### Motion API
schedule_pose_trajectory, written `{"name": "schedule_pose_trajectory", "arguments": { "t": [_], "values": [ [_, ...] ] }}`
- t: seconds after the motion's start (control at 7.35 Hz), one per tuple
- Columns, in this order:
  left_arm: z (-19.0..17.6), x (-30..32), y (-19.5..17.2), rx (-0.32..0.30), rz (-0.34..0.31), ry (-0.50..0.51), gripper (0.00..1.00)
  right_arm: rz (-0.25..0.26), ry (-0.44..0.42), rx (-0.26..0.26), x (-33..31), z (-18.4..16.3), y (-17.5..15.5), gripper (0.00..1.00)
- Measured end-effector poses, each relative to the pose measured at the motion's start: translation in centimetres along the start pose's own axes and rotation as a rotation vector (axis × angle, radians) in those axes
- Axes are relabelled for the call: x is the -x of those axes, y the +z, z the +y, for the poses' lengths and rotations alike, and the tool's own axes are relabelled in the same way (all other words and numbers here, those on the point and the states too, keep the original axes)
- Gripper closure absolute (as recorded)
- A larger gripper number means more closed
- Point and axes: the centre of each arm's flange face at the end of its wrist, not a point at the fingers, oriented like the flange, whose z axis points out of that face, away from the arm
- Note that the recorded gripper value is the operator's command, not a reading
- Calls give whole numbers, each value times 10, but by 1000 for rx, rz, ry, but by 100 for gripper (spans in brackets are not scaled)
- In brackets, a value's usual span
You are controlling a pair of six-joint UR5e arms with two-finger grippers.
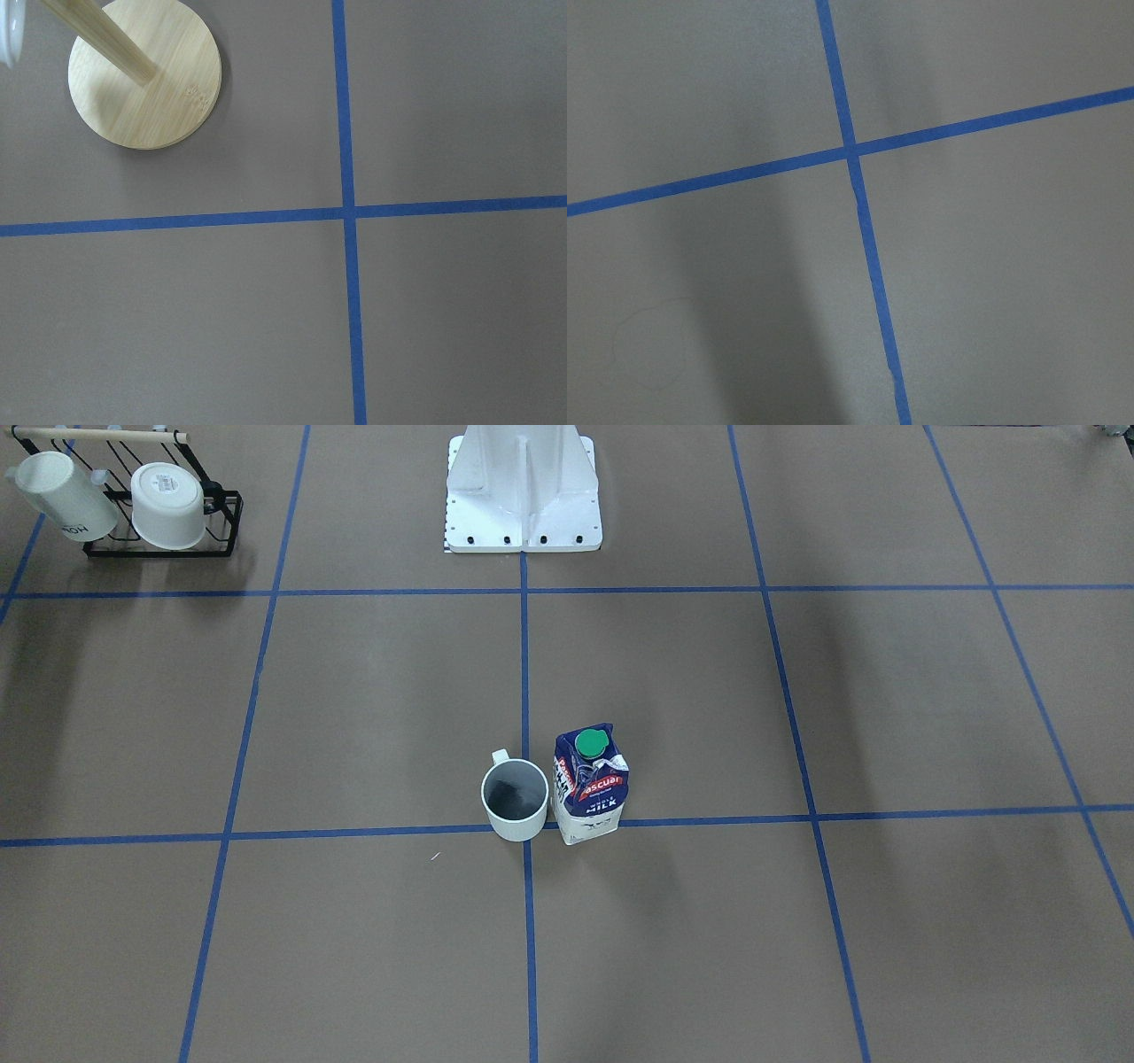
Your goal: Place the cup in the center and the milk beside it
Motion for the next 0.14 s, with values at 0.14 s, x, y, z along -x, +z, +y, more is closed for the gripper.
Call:
{"name": "schedule_pose_trajectory", "arguments": {
  "t": [0.14],
  "values": [
    [0, 0, 0, 0, 0, 0, 2, 1, -1, -1, 1, 0, -1, 0]
  ]
}}
